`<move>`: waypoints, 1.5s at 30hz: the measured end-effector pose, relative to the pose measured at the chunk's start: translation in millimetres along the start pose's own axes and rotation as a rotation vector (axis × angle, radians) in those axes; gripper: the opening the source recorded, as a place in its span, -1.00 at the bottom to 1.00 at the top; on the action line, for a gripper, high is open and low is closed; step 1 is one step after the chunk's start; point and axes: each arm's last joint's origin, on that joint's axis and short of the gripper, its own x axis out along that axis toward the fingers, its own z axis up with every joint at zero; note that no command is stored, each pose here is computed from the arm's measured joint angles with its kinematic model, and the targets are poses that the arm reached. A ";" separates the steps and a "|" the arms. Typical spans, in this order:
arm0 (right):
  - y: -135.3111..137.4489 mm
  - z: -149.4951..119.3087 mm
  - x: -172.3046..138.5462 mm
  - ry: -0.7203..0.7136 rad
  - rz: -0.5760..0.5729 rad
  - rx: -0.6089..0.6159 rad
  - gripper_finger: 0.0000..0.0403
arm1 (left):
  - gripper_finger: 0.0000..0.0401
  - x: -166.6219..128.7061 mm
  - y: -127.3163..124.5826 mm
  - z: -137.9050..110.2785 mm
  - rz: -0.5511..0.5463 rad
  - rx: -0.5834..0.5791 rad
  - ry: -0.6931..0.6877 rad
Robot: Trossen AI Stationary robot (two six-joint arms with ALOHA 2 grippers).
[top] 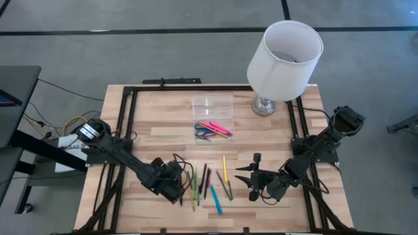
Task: Pick & place school supplies into a supply box
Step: Put the left black pen into the supply box
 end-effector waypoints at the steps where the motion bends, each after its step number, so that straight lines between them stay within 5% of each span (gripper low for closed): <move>1: 0.0 0.0 0.0 0.000 0.000 0.000 -0.39 | 0.03 0.9 -0.1 0.0 -0.005 -0.007 -0.001; 14: 0.9 -0.4 0.0 0.005 0.030 0.003 -0.39 | 0.03 13.5 -16.0 1.7 -0.090 -0.008 -0.034; 28: 0.6 -1.0 0.1 0.010 0.028 0.001 -0.39 | 0.03 43.8 -25.2 -2.5 -0.077 0.026 0.101; 45: 1.0 -1.2 0.3 0.014 0.047 0.000 -0.39 | 0.03 35.9 -30.8 -3.5 -0.108 0.043 0.262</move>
